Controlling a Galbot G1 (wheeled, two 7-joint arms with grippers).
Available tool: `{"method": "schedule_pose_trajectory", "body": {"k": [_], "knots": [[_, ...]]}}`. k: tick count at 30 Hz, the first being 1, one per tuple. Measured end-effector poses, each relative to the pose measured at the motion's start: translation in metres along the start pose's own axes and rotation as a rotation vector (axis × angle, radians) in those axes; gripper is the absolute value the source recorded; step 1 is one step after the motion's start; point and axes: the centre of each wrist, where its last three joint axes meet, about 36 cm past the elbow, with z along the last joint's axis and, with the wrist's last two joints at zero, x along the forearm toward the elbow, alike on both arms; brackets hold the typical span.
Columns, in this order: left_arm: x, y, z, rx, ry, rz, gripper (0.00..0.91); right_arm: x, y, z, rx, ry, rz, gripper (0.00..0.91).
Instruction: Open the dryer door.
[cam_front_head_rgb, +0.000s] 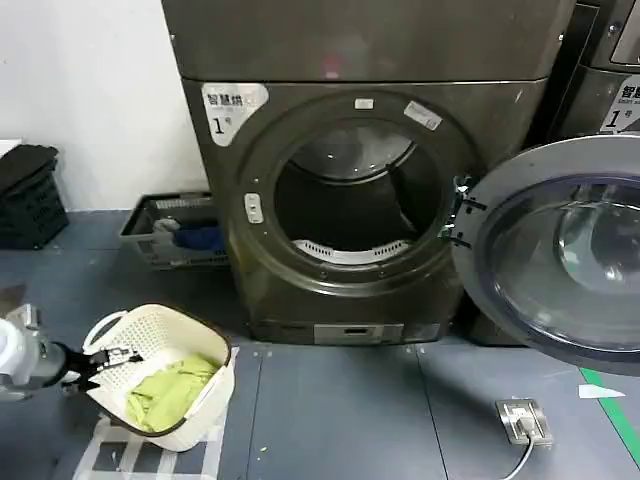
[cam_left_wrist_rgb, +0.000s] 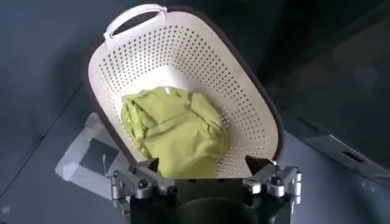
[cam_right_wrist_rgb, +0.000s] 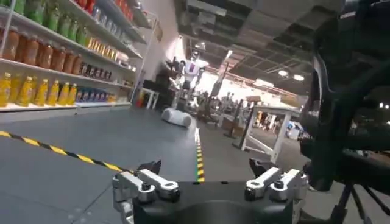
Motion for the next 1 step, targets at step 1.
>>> {"method": "schedule_pose_trajectory", "body": {"k": [1], "knots": [[-0.0001,0.0000,0.0001,0.000,0.000,0.000,0.907,0.0000,0.0000,0.0000,0.000,0.000,0.000,0.907]]}}
